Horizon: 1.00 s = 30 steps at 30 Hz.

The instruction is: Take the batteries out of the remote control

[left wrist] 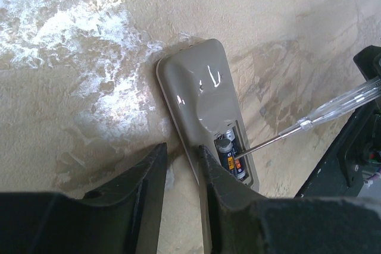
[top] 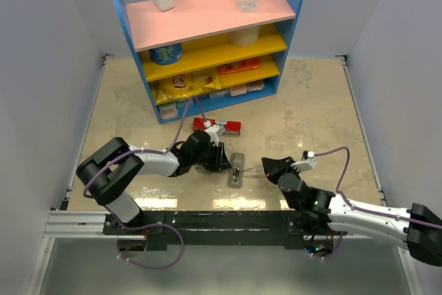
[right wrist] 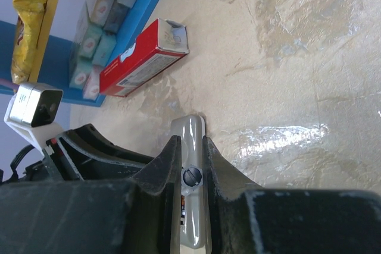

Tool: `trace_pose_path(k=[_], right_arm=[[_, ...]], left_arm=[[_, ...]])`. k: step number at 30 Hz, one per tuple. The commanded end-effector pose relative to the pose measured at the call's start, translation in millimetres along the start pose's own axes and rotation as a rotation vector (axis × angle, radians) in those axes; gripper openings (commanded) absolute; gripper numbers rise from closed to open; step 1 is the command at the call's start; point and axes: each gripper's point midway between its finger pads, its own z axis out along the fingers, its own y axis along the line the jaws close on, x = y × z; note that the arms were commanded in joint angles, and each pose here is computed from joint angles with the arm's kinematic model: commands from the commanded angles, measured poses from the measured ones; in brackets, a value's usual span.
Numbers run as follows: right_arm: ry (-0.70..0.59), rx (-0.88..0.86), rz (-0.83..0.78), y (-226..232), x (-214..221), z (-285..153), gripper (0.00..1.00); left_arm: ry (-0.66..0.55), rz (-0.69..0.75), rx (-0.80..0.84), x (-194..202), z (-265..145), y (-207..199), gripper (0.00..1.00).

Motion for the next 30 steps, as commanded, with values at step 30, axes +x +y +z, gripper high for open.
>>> trace_pose_path(k=[30], right_arm=[[0.022, 0.097, -0.015, -61.3, 13.0, -5.3, 0.0]], left_arm=[[0.096, -0.021, -0.135, 40.5, -2.4, 37.8, 0.33]])
